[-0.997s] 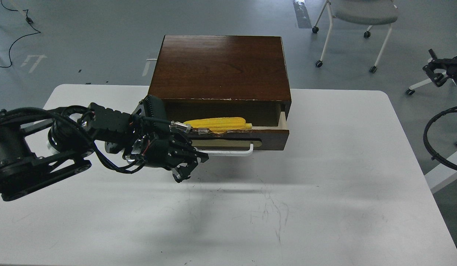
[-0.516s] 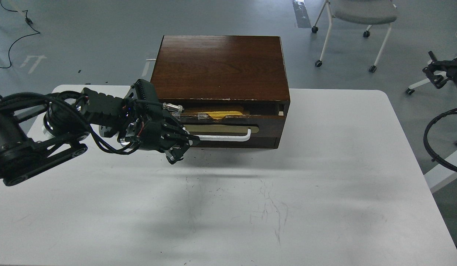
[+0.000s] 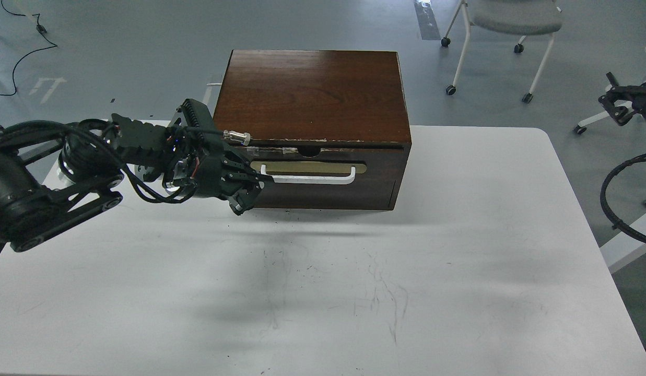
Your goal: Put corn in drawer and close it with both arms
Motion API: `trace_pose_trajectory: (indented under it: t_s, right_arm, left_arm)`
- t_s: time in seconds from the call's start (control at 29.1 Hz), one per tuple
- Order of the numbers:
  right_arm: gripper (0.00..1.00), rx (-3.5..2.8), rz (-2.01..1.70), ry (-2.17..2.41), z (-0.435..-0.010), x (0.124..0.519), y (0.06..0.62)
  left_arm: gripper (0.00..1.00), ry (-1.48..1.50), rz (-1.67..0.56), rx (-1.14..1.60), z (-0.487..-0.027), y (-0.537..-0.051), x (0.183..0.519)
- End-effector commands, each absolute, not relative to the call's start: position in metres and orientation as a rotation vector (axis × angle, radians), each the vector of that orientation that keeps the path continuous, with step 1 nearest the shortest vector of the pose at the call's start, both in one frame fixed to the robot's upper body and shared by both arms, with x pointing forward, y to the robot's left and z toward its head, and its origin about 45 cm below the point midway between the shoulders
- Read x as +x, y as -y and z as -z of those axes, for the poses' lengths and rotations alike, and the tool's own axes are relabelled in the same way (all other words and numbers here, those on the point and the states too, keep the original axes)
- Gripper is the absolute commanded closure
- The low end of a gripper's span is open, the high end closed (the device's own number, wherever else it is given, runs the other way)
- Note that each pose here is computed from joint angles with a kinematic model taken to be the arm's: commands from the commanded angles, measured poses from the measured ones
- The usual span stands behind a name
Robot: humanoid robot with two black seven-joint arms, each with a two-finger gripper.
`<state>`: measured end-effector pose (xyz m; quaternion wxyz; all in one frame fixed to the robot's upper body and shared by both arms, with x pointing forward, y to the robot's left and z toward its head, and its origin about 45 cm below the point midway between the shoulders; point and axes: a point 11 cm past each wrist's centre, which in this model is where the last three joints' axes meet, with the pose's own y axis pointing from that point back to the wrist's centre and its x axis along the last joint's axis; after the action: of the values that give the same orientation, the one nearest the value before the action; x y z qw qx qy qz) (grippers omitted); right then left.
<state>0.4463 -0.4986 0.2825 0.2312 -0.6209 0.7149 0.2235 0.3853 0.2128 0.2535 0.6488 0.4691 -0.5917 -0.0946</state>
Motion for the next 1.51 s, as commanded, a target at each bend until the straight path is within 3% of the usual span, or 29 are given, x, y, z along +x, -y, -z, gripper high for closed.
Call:
trace_pose_trajectory:
  t_s: [0.0, 0.24, 0.34, 0.45, 0.52, 0.55, 0.62, 0.86, 1.07, 1.2, 1.48]
  right_arm:
    - [0.00, -1.705, -0.613, -1.969, -0.283, 0.445, 0.500]
    - [0.00, -1.711, -0.612, -1.961, -0.283, 0.446, 0.499]
    - [0.00, -1.728, -0.606, -1.934, -0.285, 0.447, 0.496]
    - [0.00, -1.745, -0.606, -1.910, -0.286, 0.447, 0.493]
    - [0.00, -1.745, -0.606, -1.908, -0.286, 0.448, 0.492]
    - [0.00, -1.746, -0.608, -1.906, -0.286, 0.448, 0.492]
    - [0.00, -1.739, -0.607, -1.897, -0.288, 0.448, 0.491]
    - [0.00, -1.776, -0.571, -1.724, -0.304, 0.453, 0.478]
    - [0.00, -1.764, -0.596, -1.721, -0.296, 0.451, 0.477]
    - [0.00, -1.710, -0.653, -1.678, -0.279, 0.457, 0.461]
    - [0.00, -1.468, -0.711, -1.614, -0.257, 0.460, 0.461]
  left_arm:
    - [1.00, 1.361, 0.209, 1.064, -0.259, -0.211, 0.388]
    - [1.00, 1.432, 0.275, 0.897, -0.286, -0.183, 0.363]
    - [1.00, 1.405, 0.184, 0.859, -0.307, -0.190, 0.368]
    - [0.98, 1.245, -0.046, 0.638, -0.355, -0.188, 0.374]
    - [0.80, 1.147, -0.150, 0.541, -0.372, -0.195, 0.380]
    - [0.62, 1.041, -0.266, 0.457, -0.386, -0.207, 0.391]
    - [0.53, 0.883, -0.437, 0.361, -0.398, -0.235, 0.413]
    - [0.50, 0.406, -1.023, -0.020, -0.412, -0.366, 0.469]
    - [0.46, 0.167, -1.301, -0.287, -0.400, -0.434, 0.481]
    - [0.46, -0.077, -1.532, -0.410, -0.353, -0.482, 0.481]
    - [0.42, -0.353, -1.585, -0.475, -0.284, -0.470, 0.478]
